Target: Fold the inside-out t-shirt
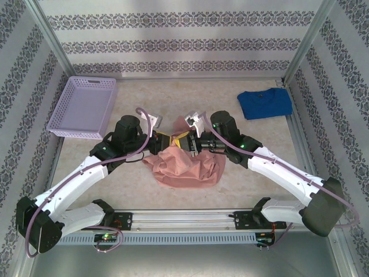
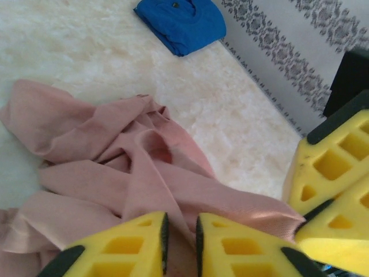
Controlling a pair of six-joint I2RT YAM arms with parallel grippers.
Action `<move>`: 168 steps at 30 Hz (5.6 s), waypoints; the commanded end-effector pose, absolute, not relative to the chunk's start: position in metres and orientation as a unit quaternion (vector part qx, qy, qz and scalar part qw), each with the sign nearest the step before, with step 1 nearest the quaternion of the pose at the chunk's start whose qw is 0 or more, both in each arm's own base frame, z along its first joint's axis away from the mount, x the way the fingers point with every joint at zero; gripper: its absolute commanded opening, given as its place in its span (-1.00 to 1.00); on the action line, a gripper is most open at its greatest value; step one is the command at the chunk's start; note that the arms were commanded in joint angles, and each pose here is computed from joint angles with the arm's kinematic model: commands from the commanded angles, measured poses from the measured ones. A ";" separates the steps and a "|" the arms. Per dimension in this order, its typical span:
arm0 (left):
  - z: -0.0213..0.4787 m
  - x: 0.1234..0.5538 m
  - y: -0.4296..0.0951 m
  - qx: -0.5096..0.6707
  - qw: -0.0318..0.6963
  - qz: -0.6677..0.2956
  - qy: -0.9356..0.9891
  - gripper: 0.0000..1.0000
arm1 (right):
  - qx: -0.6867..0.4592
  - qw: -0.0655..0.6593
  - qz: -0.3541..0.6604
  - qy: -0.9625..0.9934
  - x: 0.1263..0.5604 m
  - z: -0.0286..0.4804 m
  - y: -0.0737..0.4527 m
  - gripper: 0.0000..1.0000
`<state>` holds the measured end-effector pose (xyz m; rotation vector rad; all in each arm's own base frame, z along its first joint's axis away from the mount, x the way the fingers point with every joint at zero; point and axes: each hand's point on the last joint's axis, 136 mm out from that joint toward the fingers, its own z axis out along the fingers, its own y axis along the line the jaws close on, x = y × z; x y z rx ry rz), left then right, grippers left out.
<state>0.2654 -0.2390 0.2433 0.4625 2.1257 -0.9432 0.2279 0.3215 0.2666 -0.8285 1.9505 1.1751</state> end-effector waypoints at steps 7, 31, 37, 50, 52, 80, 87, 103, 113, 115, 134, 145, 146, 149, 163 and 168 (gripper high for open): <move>0.262 0.268 -0.234 0.181 0.401 -0.413 0.798 -1.00 | -0.318 0.358 0.422 0.770 0.229 0.258 0.314 -0.69; 0.287 0.262 -0.232 0.222 0.441 -0.432 0.755 -1.00 | -0.375 0.320 0.397 0.775 0.228 0.224 0.304 0.26; 0.288 0.263 -0.232 0.221 0.442 -0.429 0.757 -1.00 | -0.387 0.312 0.372 0.784 0.229 0.200 0.313 0.24; 0.276 0.269 -0.214 0.193 0.455 -0.377 0.783 -1.00 | -0.364 0.353 0.386 0.771 0.254 0.213 0.339 -1.00; 0.268 0.282 -0.198 0.156 0.465 -0.331 0.806 -1.00 | -0.345 0.360 0.392 0.774 0.255 0.217 0.337 -1.00; 0.187 0.281 -0.212 0.058 0.342 -0.314 0.884 0.11 | -0.144 0.329 0.454 0.815 0.289 0.218 0.343 -1.00; 0.188 0.298 -0.210 0.048 0.360 -0.290 0.885 -0.39 | -0.143 0.333 0.449 0.816 0.288 0.218 0.339 -1.00; 0.285 0.233 -0.224 0.169 0.387 -0.440 0.793 -1.00 | -0.213 0.414 0.200 0.862 0.300 0.217 0.267 -1.00; 0.255 0.246 -0.209 0.139 0.357 -0.407 0.829 -1.00 | -0.256 0.383 0.224 0.859 0.278 0.213 0.266 -1.00; 0.252 0.248 -0.211 0.138 0.349 -0.408 0.833 -1.00 | -0.262 0.369 0.237 0.860 0.274 0.209 0.268 -0.93; 0.247 0.273 -0.208 0.068 0.346 -0.395 0.848 -1.00 | -0.214 0.264 0.294 0.893 0.233 0.178 0.280 0.10; 0.245 0.274 -0.207 0.069 0.344 -0.389 0.852 -1.00 | -0.169 0.256 0.266 0.914 0.218 0.161 0.276 0.36; 0.245 0.274 -0.207 0.069 0.345 -0.388 0.852 -1.00 | -0.165 0.255 0.264 0.916 0.217 0.160 0.275 0.36; 0.245 0.275 -0.207 0.070 0.346 -0.386 0.852 -1.00 | -0.158 0.244 0.262 0.920 0.213 0.154 0.275 0.33; 0.246 0.274 -0.205 0.072 0.350 -0.380 0.853 -1.00 | -0.147 0.235 0.263 0.924 0.203 0.147 0.280 -0.47; 0.230 0.272 -0.196 0.070 0.346 -0.354 0.866 -1.00 | -0.152 0.247 0.225 0.930 0.209 0.153 0.263 -1.00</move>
